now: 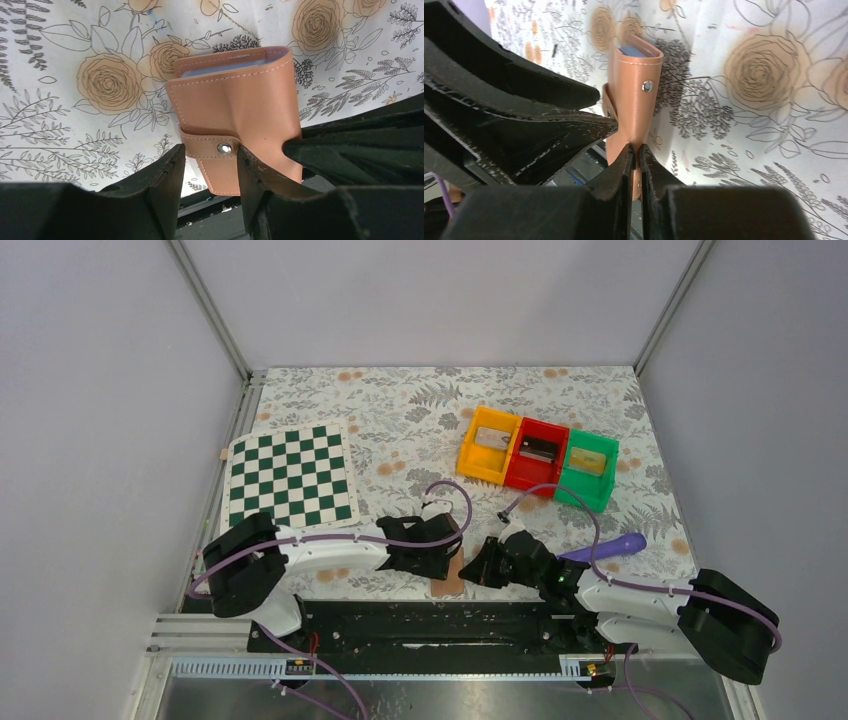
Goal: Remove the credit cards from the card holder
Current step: Open the card holder at the center of the board.
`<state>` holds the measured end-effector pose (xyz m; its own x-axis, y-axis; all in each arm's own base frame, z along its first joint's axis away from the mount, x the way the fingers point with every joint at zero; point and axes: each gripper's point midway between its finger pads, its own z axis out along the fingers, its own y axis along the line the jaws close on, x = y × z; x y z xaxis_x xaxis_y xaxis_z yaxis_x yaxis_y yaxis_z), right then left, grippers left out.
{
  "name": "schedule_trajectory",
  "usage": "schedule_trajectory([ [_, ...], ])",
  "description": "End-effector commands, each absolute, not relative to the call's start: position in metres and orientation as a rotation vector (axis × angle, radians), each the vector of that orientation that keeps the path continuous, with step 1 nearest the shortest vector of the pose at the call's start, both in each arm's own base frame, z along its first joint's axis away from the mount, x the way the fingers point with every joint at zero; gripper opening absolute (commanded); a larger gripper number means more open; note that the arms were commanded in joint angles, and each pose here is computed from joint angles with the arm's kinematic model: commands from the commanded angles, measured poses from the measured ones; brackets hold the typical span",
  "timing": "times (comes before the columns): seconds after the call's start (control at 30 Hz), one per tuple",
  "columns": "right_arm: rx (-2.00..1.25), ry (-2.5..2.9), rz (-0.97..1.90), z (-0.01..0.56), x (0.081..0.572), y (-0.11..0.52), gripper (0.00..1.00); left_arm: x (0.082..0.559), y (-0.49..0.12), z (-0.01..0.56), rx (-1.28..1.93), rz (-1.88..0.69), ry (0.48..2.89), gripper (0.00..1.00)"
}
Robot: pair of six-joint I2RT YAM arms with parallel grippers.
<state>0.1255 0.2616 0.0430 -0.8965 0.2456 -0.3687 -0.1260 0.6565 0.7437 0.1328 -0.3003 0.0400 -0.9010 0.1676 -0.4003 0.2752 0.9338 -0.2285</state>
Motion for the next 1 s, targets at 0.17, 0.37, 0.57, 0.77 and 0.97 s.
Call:
schedule_trajectory([
  [0.17,0.083,2.358,1.172,0.060,0.136,0.272,0.00,0.131,-0.311,0.032,0.329,-0.390,2.728,0.46],
  [0.37,0.071,2.364,1.175,0.059,0.135,0.273,0.00,0.131,-0.322,0.041,0.345,-0.420,2.709,0.55],
  [0.57,0.083,2.360,1.172,0.057,0.134,0.270,0.00,0.132,-0.334,0.059,0.342,-0.454,2.678,0.47],
  [0.77,0.082,2.359,1.171,0.057,0.134,0.270,0.00,0.135,-0.329,0.056,0.322,-0.409,2.675,0.40],
  [0.97,0.084,2.356,1.174,0.058,0.134,0.269,0.00,0.132,-0.318,0.041,0.321,-0.337,2.708,0.41],
])
